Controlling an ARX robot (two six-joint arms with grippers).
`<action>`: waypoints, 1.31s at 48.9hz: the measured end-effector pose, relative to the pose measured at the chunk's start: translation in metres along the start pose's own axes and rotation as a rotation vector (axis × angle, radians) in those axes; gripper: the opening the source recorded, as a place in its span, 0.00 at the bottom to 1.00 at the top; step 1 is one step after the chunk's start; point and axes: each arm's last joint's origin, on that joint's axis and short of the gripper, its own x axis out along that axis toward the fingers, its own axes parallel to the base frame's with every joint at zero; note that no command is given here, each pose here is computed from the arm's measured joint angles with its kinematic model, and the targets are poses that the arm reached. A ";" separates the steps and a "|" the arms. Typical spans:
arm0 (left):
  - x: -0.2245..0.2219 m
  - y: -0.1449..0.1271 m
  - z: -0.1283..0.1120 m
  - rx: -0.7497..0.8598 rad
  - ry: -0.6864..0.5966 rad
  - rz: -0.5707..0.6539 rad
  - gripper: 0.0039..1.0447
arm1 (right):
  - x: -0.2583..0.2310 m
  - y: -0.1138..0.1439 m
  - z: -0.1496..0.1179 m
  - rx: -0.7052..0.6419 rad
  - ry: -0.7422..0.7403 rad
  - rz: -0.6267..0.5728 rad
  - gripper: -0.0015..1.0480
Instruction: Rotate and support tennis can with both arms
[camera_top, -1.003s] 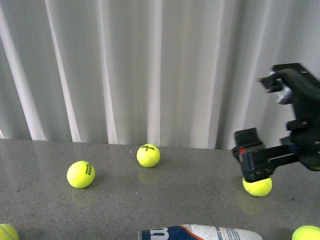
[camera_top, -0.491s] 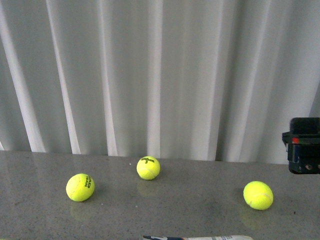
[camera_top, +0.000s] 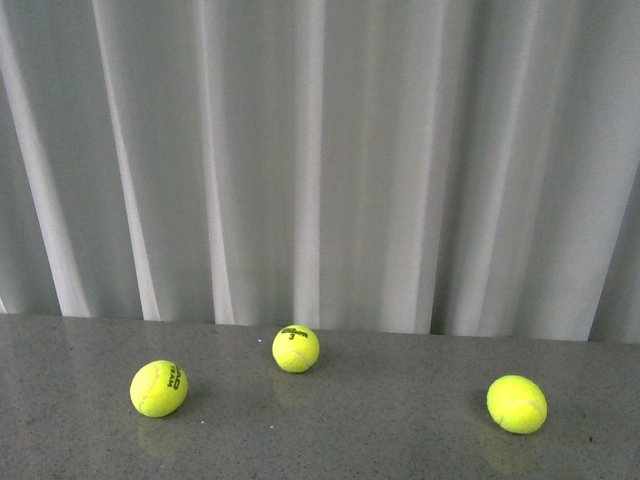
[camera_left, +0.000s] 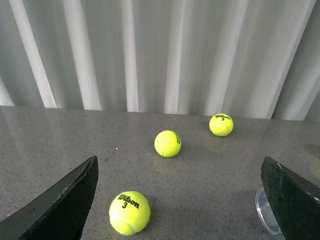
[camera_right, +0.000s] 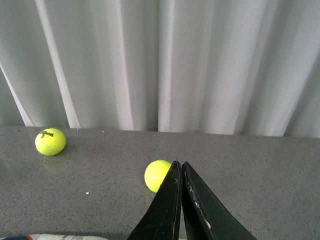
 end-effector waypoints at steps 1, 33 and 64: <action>0.000 0.000 0.000 0.000 0.000 0.000 0.94 | -0.002 -0.001 -0.001 0.001 0.000 -0.001 0.03; 0.000 0.000 0.000 0.000 0.000 0.000 0.94 | -0.056 -0.015 -0.016 0.001 -0.001 -0.005 0.03; 0.000 0.000 0.000 0.000 0.000 0.000 0.94 | -0.076 -0.015 -0.011 0.001 -0.018 -0.005 0.03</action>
